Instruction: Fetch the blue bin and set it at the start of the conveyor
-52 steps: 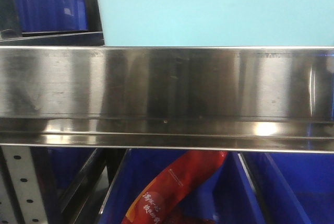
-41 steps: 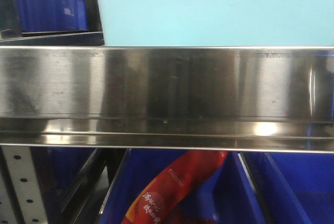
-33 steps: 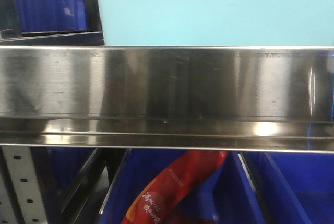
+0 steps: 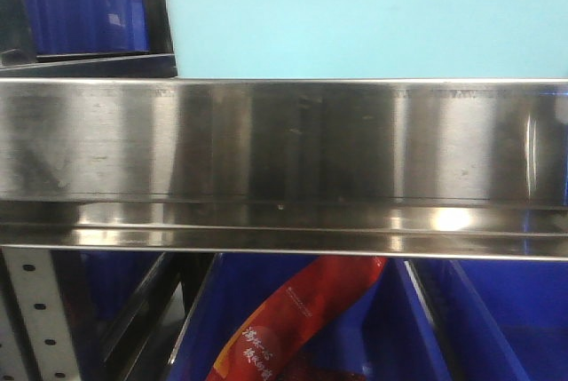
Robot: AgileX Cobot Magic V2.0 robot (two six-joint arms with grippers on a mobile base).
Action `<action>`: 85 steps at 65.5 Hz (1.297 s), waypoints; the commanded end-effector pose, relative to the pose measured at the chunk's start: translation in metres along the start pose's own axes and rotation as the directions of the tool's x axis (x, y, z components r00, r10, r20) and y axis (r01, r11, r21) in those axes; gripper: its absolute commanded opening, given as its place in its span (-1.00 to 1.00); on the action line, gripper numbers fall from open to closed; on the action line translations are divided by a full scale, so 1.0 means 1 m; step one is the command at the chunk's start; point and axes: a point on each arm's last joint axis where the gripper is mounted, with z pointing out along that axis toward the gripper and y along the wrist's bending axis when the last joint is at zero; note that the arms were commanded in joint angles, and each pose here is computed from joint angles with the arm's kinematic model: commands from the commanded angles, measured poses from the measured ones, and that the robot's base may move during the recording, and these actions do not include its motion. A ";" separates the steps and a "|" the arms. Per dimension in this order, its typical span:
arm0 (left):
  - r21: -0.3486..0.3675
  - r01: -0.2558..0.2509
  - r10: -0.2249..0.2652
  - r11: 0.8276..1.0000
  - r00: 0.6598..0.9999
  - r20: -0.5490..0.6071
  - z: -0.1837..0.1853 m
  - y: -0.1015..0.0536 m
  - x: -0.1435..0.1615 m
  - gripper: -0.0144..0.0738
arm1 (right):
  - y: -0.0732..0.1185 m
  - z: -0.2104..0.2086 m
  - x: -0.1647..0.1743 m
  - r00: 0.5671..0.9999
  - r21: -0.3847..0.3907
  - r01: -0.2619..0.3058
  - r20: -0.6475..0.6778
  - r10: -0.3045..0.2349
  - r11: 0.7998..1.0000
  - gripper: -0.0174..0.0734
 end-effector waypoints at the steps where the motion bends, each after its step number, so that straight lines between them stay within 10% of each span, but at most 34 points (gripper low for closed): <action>1: 0.005 -0.010 0.010 1.000 0.999 0.031 0.000 0.000 -0.004 -0.92 | 0.000 0.000 -0.003 1.000 0.000 0.001 0.027 -0.001 1.000 -0.97; 18: 0.004 0.069 -0.069 0.998 0.996 0.064 -0.001 0.000 -0.008 -0.92 | 0.000 -0.003 -0.024 0.992 0.003 -0.006 0.123 0.005 1.000 -0.97; 33: -0.020 -0.070 0.072 0.997 0.988 0.137 -0.011 0.002 -0.082 -0.88 | 0.005 -0.022 -0.100 0.993 -0.030 0.012 0.119 -0.009 0.999 -0.92; 54: -0.025 -0.052 0.052 0.998 0.998 0.018 0.015 0.004 -0.152 0.33 | 0.007 0.016 -0.139 1.000 -0.035 0.009 -0.030 -0.010 0.999 0.64; 66: 0.089 -0.043 0.046 0.995 0.999 -0.026 0.034 -0.005 -0.159 0.42 | 0.007 0.033 -0.134 0.996 -0.040 0.008 -0.086 -0.011 0.999 0.64; 75: 0.301 -0.079 0.114 0.950 0.988 -0.099 0.045 -0.024 -0.160 0.40 | 0.011 0.039 -0.137 0.994 -0.079 0.014 -0.111 -0.022 0.997 0.64; 85: 0.521 -0.048 0.169 0.852 0.968 -0.187 0.070 -0.063 -0.158 0.40 | 0.020 0.051 -0.145 0.985 -0.160 0.009 -0.171 -0.036 0.987 0.64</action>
